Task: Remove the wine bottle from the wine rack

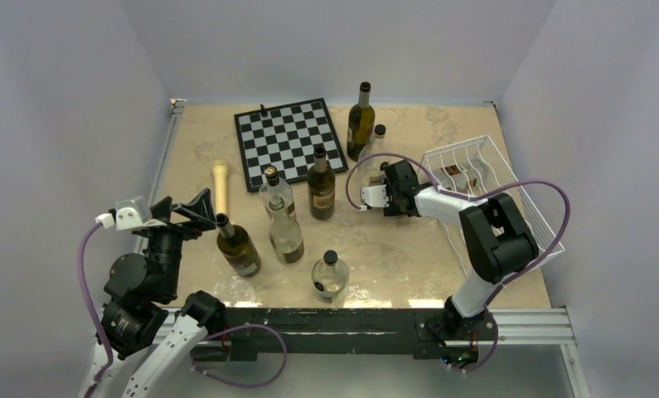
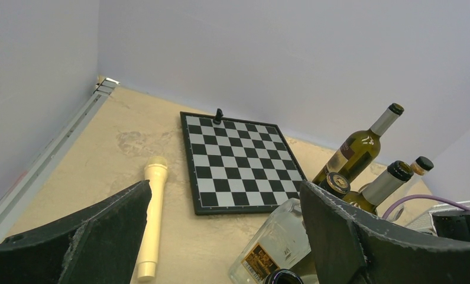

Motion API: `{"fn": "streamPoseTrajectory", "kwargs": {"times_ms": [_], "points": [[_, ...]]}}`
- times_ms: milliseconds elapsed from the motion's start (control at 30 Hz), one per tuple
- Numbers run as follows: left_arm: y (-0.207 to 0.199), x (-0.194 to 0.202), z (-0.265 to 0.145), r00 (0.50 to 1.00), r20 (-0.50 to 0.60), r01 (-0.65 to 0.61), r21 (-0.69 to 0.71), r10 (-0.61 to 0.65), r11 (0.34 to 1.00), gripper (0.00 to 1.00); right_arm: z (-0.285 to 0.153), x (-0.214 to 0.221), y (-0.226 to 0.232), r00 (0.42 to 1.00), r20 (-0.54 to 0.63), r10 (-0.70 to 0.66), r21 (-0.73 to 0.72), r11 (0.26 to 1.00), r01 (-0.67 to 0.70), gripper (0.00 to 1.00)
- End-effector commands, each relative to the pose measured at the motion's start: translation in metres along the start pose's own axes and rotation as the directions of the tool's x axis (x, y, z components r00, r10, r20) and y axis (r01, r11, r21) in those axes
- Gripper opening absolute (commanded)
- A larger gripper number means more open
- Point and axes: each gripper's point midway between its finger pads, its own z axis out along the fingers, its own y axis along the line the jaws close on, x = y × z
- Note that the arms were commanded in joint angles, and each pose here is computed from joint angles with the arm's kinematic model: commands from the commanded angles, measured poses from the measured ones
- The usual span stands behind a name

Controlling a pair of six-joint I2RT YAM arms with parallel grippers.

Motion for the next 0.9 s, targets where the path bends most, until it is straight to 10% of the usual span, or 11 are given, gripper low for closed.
{"fn": "streamPoseTrajectory", "kwargs": {"times_ms": [0, 867], "points": [[-0.001, -0.007, 0.001, 0.999, 0.028, 0.022, 0.0, -0.022, 1.0, 1.0, 0.003, 0.005, -0.018, 1.0, -0.022, -0.021, 0.082, 0.996, 0.023, 0.6], [-0.003, -0.008, 0.0, 0.999, 0.03, 0.025, 0.01, -0.025, 1.0, 1.0, -0.03, -0.003, -0.018, 0.997, -0.051, -0.058, 0.137, 0.988, 0.065, 0.3]]}}
